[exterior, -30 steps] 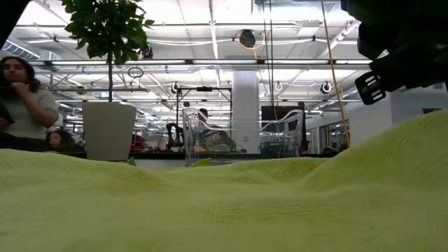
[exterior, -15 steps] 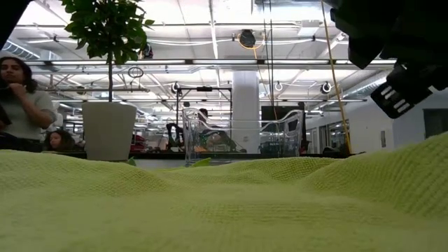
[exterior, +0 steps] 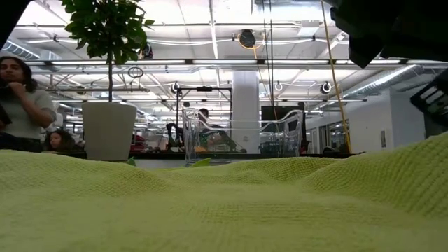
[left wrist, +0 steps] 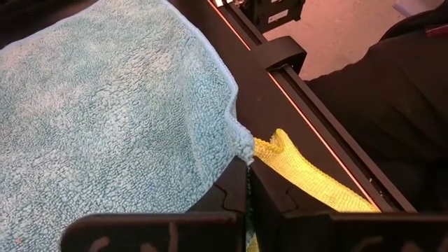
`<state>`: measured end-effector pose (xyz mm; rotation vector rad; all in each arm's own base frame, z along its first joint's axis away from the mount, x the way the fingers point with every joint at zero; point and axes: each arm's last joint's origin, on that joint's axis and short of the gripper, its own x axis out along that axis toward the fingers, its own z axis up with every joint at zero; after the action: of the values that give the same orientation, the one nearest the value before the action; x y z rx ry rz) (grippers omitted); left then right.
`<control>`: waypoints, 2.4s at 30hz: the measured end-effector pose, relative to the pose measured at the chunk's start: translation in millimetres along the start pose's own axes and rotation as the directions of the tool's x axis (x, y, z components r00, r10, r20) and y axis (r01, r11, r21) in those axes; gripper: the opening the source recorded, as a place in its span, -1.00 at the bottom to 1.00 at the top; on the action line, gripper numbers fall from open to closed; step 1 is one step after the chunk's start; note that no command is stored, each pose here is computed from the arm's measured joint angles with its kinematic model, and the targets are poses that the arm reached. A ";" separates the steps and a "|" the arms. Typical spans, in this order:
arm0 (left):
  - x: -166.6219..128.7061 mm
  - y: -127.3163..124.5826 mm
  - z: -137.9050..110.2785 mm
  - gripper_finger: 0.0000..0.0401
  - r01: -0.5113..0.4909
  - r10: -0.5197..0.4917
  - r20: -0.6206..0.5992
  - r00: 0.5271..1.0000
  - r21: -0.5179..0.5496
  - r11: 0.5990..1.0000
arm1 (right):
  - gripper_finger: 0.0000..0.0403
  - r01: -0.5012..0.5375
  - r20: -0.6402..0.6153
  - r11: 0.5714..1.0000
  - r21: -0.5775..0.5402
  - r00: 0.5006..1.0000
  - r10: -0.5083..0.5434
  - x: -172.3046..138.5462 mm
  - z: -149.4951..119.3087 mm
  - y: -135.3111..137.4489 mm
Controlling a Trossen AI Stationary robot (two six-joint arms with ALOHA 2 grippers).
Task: Fold microfiber towels
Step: Fold the blue towel
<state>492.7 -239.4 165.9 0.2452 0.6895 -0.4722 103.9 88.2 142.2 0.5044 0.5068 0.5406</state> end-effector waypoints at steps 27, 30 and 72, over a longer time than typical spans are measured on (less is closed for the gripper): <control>-1.0 -4.9 5.5 -0.98 0.013 -0.014 0.048 0.999 0.016 1.000 | -0.05 0.203 -0.292 0.978 -0.050 0.933 -0.209 85.8 -21.7 108.8; -5.7 -2.2 9.0 -0.97 -0.018 0.017 0.053 0.998 0.011 1.000 | -0.05 0.216 -0.295 0.976 -0.037 0.930 -0.218 87.8 -26.0 113.1; -33.1 14.3 29.4 -0.98 -0.083 0.082 0.111 0.990 0.010 0.996 | -0.06 0.570 -0.287 0.799 -0.190 0.746 -0.600 138.2 -20.9 141.7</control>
<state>493.7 -226.7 210.7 0.2581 0.5660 -0.4086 145.0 281.8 163.3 0.1375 0.9246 0.0282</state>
